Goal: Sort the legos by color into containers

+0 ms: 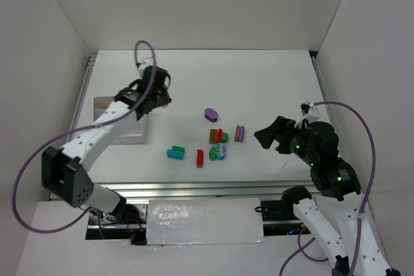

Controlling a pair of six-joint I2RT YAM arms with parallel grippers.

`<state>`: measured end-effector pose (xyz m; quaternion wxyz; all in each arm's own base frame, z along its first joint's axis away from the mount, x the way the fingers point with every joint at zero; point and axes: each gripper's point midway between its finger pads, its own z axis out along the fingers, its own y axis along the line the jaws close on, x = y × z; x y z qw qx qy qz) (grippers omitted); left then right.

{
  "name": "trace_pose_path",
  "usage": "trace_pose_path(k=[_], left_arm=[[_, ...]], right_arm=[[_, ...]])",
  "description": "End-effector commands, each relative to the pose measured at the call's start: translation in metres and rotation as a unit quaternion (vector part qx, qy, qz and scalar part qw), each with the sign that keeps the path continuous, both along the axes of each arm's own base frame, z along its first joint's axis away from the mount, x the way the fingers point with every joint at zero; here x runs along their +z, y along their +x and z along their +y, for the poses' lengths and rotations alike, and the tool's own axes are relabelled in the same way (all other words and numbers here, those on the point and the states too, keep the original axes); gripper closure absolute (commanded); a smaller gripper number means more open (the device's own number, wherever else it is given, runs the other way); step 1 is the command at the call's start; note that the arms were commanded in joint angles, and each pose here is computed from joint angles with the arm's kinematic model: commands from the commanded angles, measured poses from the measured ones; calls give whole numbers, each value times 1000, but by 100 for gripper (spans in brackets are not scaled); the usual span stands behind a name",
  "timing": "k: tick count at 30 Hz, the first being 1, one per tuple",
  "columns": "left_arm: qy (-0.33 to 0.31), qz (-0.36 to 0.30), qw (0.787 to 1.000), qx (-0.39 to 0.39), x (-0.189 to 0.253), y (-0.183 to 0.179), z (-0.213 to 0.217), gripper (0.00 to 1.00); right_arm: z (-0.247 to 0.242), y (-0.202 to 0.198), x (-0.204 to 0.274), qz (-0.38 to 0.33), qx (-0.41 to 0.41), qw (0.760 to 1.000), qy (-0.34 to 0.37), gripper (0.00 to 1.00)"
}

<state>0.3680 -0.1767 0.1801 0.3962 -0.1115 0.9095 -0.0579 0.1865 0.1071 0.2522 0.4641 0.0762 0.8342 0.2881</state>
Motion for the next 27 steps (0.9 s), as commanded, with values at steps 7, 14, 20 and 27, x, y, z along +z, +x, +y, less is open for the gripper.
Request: trace_pose_path(k=[7,14,20,27], left_arm=[[-146,-107,933,310,79,-14,179,100],[-234,-119,871,416,73,-6,232,100],[-272,-131,840,451,60,9,252,100],[-284,-124,828,468,34,23,263,97]], right_arm=[[9,3,20,-31,23,999,11,0],[10,3,22,-30,26,999,10,0],[10,1,18,-30,30,999,9,1],[10,1,17,-33,28,999,9,0]])
